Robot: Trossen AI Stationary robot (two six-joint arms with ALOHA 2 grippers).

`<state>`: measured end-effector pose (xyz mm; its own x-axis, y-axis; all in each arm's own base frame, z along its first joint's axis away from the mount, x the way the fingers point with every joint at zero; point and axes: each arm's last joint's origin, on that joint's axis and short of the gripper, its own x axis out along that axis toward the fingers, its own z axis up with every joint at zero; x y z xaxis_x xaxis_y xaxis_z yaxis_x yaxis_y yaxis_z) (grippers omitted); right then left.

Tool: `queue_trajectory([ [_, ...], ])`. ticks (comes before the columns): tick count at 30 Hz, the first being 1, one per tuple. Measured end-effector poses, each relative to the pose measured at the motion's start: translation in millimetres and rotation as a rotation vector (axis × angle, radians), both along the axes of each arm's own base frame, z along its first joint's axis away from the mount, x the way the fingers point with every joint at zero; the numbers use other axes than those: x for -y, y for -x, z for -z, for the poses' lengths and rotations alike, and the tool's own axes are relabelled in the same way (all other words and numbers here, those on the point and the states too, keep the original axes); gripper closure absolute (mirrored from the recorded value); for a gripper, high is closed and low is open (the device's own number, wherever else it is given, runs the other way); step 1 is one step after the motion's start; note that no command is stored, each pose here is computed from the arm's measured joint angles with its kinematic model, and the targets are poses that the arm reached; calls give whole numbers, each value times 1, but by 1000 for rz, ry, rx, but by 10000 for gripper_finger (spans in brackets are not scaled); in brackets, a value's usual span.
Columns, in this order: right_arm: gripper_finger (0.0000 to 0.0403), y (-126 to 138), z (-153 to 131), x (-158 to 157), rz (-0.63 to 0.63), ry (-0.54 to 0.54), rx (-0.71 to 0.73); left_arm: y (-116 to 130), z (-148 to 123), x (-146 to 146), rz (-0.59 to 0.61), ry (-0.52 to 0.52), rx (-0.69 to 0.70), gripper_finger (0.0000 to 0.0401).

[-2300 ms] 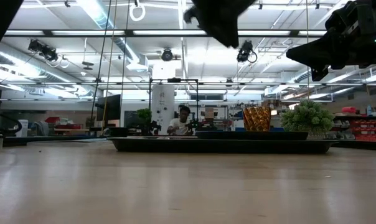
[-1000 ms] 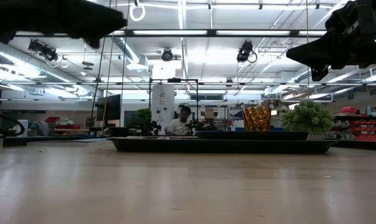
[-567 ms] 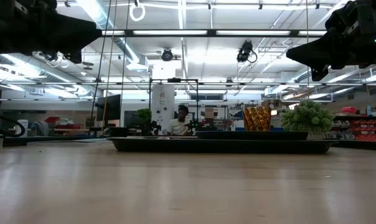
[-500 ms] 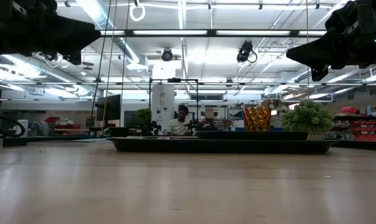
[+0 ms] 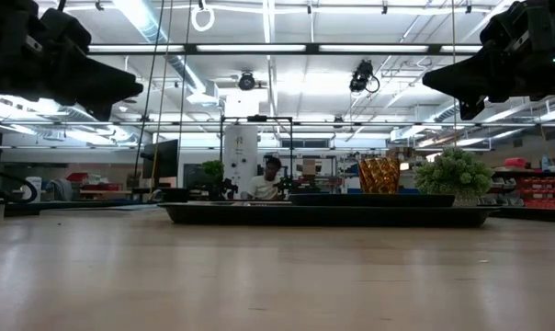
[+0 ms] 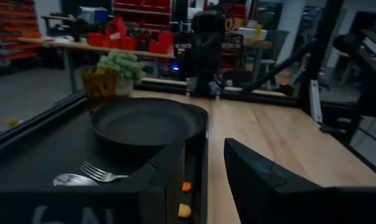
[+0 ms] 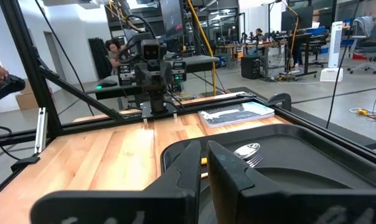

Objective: Pick and place plate/cup/fork/spoon on tray
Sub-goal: Return to Home Position

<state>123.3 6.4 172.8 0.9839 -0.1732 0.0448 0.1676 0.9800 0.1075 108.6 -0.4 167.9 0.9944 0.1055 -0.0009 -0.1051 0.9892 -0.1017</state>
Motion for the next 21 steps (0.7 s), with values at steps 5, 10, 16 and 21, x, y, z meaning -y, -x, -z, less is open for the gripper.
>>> queue_trajectory([
  [5,369,0,0,0,0,0,0,6,3,-3,24,22,-21,280],
  [10,369,0,0,0,0,0,0,12,-1,-7,19,67,39,280],
  [16,369,0,0,0,0,0,1,11,0,-8,24,1,22,280],
  [21,369,0,0,0,0,0,2,11,-3,-7,33,-13,56,280],
])
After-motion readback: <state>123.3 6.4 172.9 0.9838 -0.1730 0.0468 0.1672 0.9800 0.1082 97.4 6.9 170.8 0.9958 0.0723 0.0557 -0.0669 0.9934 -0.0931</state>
